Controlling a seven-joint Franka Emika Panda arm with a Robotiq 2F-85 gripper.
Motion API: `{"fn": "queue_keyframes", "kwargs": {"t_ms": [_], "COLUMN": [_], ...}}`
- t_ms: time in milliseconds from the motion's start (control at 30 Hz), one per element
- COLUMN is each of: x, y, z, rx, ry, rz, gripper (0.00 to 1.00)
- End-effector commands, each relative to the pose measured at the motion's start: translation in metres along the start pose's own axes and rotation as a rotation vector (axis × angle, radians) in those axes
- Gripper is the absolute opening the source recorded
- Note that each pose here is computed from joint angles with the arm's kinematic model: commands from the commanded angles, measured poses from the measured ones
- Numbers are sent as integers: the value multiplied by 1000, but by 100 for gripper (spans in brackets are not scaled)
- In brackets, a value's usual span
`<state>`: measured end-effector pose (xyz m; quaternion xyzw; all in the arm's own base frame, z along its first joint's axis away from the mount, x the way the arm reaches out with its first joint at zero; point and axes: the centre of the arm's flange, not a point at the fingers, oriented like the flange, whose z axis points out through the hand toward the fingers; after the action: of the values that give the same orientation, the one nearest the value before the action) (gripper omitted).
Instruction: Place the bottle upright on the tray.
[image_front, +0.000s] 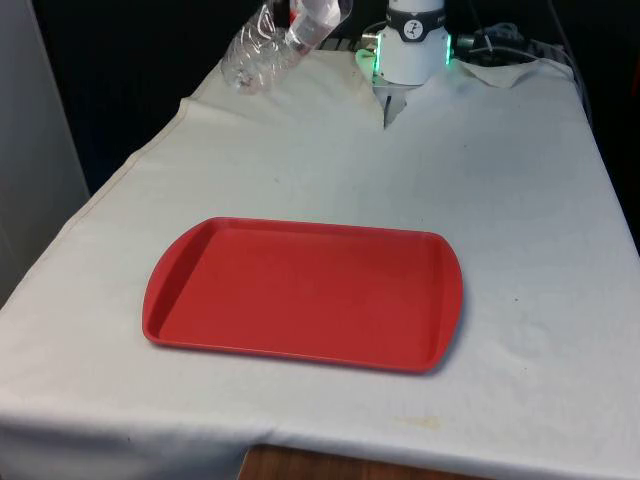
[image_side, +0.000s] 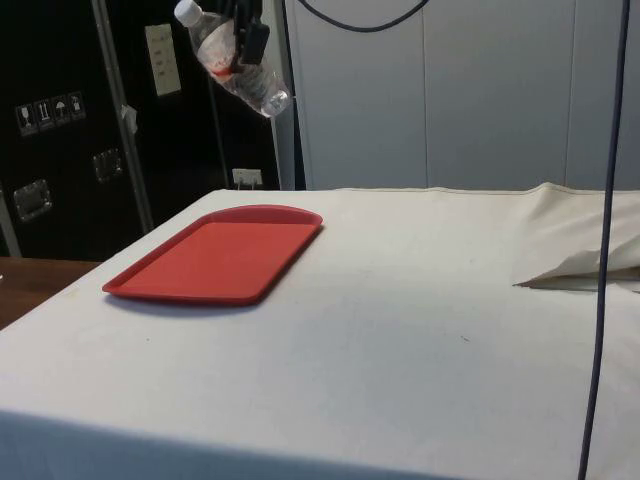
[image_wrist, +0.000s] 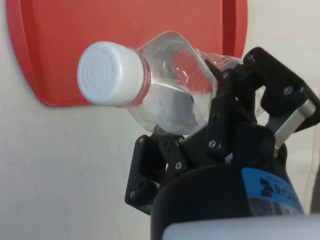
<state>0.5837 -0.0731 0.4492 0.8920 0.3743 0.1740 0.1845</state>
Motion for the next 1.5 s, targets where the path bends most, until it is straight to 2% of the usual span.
{"fn": "queue_keyframes", "kwargs": {"t_ms": [0,200,233,267,367,400,467,500,533,700,800,833,867,1000,1067,1100,1167,1267,1400,1433,1467], "x": [2,4,2,5,6,7,7,5,7,10,10,8,10,12,12,9,13,11,7,5,6], "y": [0,1,1,1,1,2,2,2,1,2,2,2,1,1,1,3,2,0,0,3,0], "z": [1,4,4,4,6,7,8,8,9,10,11,13,12,13,14,15,14,18,24,24,25], "rx": [2,9,7,10,13,15,17,15,18,23,27,25,28,33,37,35,39,43,49,47,49], "ry": [14,51,36,56,71,82,92,79,97,127,139,125,143,165,172,157,185,192,194,174,196], "rz": [12,64,53,72,93,111,125,116,133,178,199,194,206,243,259,256,282,300,325,318,332], "gripper": [35,35,35,35,35,35,35,35,35,35,35,35,35,35,35,35,35,35,35,35,35]}}
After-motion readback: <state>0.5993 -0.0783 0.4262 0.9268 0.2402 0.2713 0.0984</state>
